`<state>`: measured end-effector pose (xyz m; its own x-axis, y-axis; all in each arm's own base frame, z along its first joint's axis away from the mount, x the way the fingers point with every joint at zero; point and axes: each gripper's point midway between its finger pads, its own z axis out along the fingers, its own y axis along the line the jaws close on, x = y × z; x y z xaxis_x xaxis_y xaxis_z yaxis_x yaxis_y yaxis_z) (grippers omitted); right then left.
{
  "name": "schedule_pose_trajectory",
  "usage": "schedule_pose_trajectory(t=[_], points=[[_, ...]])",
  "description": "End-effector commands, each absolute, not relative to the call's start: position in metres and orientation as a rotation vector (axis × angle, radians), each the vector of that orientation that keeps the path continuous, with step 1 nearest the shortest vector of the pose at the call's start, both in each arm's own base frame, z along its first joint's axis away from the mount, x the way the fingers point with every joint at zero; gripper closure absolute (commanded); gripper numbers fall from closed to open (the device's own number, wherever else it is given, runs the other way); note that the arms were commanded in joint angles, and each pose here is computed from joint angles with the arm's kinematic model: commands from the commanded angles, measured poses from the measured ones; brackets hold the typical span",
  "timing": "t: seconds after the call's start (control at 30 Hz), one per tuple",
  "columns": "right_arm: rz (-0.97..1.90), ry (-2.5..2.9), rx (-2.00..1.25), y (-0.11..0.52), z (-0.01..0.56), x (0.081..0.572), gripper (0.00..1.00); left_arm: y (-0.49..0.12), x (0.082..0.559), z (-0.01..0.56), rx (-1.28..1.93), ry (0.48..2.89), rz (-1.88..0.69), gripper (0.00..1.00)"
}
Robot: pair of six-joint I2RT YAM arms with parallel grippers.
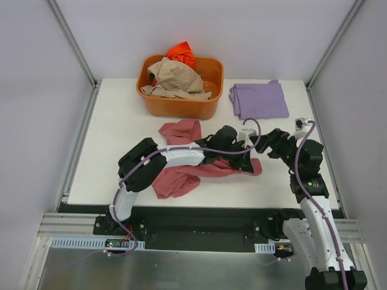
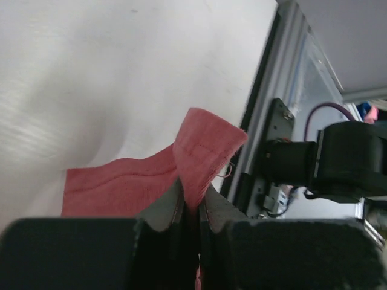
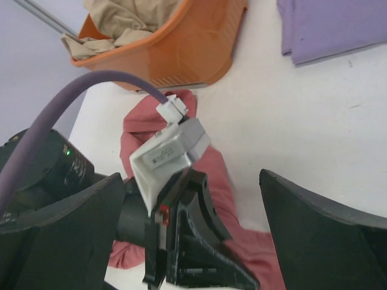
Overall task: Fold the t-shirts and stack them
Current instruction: Move the tshirt to the center of the board, then flatten out the tshirt
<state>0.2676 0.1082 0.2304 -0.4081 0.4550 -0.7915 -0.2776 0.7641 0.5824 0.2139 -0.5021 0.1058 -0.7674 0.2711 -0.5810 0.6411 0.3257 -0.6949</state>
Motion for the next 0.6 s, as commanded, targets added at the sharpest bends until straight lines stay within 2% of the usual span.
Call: schedule_pose_trajectory(t=[0.0, 0.1, 0.17, 0.37, 0.43, 0.57], points=[[0.673, 1.761, 0.156, 0.089, 0.249, 0.265, 0.04, -0.535, 0.203, 0.170, 0.905, 2.001, -1.587, 0.74], [0.612, 1.752, 0.201, 0.078, 0.246, 0.265, 0.04, -0.529, 0.221, 0.180, 0.869, 2.016, -1.440, 0.23], [0.583, 1.757, 0.216, 0.073, 0.245, 0.264, 0.04, -0.511, 0.238, 0.178, 0.832, 2.044, -1.273, 0.01], [0.539, 1.794, 0.236, 0.067, 0.236, 0.269, 0.04, -0.401, 0.276, 0.181, 0.554, 2.134, -0.881, 0.01], [0.534, 1.821, 0.211, 0.069, 0.230, 0.272, 0.05, -0.345, 0.286, 0.184, 0.385, 2.149, -0.754, 0.01], [0.647, 1.886, 0.037, 0.097, 0.224, 0.273, 0.04, -0.224, 0.273, 0.158, 0.031, 2.224, -0.373, 0.01]])
